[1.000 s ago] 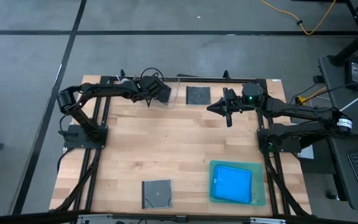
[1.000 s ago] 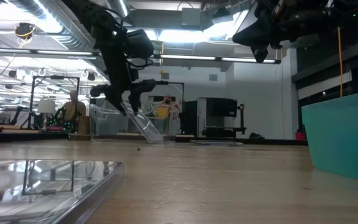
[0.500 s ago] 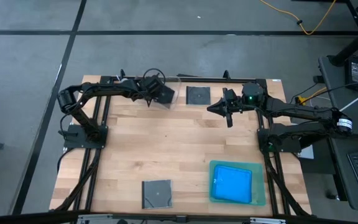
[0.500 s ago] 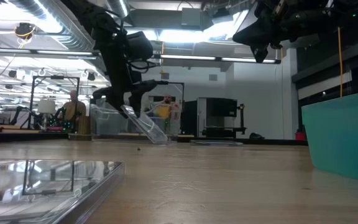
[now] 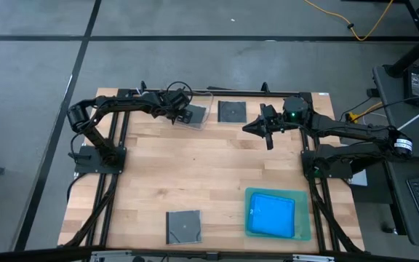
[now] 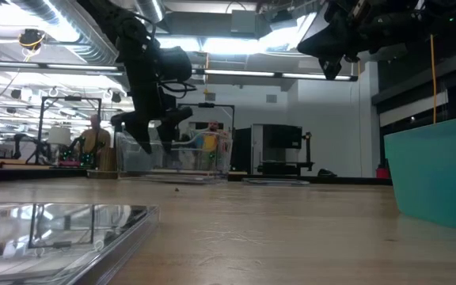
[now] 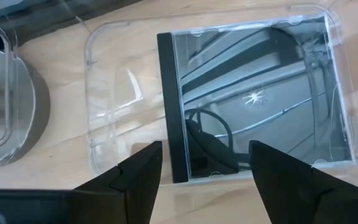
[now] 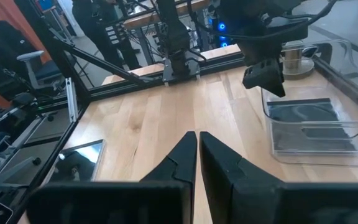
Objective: Pick & place jewel cases by type
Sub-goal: Put the bottom black cd case into the transparent bin
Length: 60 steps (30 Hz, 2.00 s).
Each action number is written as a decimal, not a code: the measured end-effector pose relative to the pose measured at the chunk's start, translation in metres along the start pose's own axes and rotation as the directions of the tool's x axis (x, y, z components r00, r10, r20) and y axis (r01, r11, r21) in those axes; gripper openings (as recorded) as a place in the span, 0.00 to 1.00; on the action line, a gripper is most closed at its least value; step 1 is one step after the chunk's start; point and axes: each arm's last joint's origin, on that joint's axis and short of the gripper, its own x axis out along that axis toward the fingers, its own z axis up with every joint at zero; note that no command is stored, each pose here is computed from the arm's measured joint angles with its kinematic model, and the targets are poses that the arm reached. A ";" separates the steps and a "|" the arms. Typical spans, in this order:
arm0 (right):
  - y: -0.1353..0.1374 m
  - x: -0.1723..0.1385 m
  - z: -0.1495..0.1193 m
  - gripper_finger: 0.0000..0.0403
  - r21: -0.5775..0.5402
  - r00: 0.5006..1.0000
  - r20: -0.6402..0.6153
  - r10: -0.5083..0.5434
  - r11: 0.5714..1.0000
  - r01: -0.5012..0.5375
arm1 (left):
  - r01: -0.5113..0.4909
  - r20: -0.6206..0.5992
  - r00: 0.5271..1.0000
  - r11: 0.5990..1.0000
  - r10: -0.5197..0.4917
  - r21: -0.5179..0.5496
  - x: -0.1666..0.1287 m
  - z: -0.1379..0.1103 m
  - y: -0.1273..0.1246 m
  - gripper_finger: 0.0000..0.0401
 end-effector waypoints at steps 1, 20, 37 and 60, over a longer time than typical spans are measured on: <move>0.000 0.000 0.000 0.06 0.000 1.000 0.000 0.000 1.000 0.000 | 0.000 0.001 1.000 1.000 0.000 -0.001 0.000 0.000 0.000 0.57; 0.000 0.000 0.000 0.06 -0.002 1.000 0.001 -0.007 1.000 0.007 | 0.372 0.302 0.890 0.927 -0.342 -0.048 -0.100 0.018 0.011 0.57; 0.000 0.000 -0.004 0.06 -0.079 0.999 -0.041 0.001 0.997 -0.005 | 0.727 0.152 0.597 0.612 -0.787 0.312 -0.182 -0.035 -0.018 0.57; 0.031 0.009 -0.010 0.06 -0.080 0.974 -0.089 0.208 0.973 -0.215 | 0.761 -0.129 0.623 0.558 -0.772 0.331 -0.190 -0.145 -0.087 0.54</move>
